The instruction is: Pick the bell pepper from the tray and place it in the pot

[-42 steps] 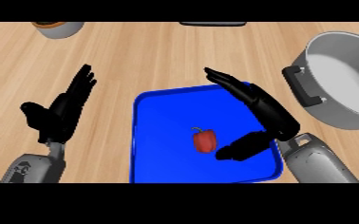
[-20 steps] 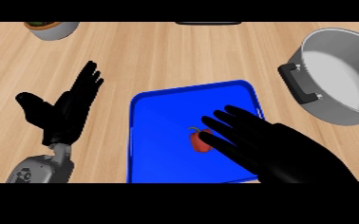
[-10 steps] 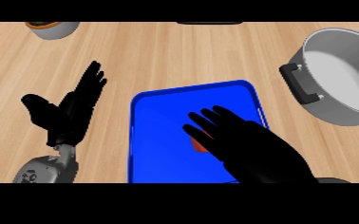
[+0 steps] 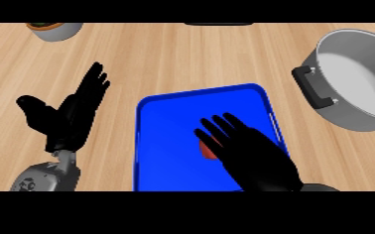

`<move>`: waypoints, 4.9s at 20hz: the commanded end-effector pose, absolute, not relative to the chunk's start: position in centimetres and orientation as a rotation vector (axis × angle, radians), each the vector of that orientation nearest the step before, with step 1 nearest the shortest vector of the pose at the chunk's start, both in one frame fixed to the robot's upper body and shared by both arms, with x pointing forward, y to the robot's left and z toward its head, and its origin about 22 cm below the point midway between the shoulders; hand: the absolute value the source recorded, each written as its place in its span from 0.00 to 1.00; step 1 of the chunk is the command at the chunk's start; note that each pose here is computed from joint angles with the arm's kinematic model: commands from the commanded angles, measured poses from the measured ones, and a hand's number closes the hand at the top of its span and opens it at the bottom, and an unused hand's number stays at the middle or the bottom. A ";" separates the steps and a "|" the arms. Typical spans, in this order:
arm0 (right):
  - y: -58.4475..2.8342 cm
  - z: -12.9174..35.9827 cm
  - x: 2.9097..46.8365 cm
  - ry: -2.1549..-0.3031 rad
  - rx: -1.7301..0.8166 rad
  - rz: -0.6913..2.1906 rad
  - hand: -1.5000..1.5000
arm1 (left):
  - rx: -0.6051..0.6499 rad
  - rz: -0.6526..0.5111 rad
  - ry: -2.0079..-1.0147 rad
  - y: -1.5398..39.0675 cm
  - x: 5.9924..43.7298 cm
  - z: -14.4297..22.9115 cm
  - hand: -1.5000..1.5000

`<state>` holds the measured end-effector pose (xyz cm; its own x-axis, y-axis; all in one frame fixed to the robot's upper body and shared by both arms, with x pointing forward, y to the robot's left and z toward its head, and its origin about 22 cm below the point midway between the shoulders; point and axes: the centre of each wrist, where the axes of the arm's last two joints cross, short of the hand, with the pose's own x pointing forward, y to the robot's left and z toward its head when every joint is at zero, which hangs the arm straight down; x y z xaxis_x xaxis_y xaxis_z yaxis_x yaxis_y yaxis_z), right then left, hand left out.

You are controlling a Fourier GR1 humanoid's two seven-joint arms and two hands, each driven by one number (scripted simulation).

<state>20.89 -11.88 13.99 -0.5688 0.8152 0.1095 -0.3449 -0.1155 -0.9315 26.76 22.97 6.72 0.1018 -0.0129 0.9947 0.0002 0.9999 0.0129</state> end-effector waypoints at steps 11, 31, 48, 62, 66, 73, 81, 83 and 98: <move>-9.4 10.7 19.4 -1.396 -0.544 1.715 0.00 | 0.023 -0.023 -1.481 22.2 26.3 7.5 0.50; -6.0 5.5 23.1 -1.136 -0.720 1.822 0.00 | 0.026 -0.007 -1.474 24.4 26.5 6.5 0.50; -6.2 3.3 26.0 -1.263 -0.609 1.843 1.00 | 0.009 -0.028 -1.462 24.4 27.2 7.0 0.50; -20.7 2.5 26.7 -1.153 -0.791 1.504 1.00 | 0.068 0.028 -1.475 24.0 25.8 6.2 0.50; -32.3 4.7 27.5 -1.000 -0.925 1.185 1.00 | 0.093 0.079 -1.463 24.7 25.3 6.1 0.50; -48.5 13.6 23.8 -1.136 -1.165 0.878 1.00 | 0.066 0.051 -1.469 24.7 25.4 6.1 0.50; -56.4 22.7 18.2 -1.446 -1.191 0.800 1.00 | 0.037 0.030 -1.478 23.3 26.3 6.1 0.50; -56.7 23.1 18.0 -1.522 -1.186 0.792 1.00 | 0.027 -0.003 -1.484 24.2 26.2 6.1 0.50; -51.7 29.8 24.7 -1.584 -1.049 0.676 1.00 | -0.009 -0.036 -1.468 21.7 24.7 3.9 0.50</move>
<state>22.39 -52.75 29.00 -0.0798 0.8979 0.4329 0.2947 0.4361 -0.8502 26.06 22.30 5.40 0.1008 -0.0216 0.9947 0.0105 0.9997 0.0207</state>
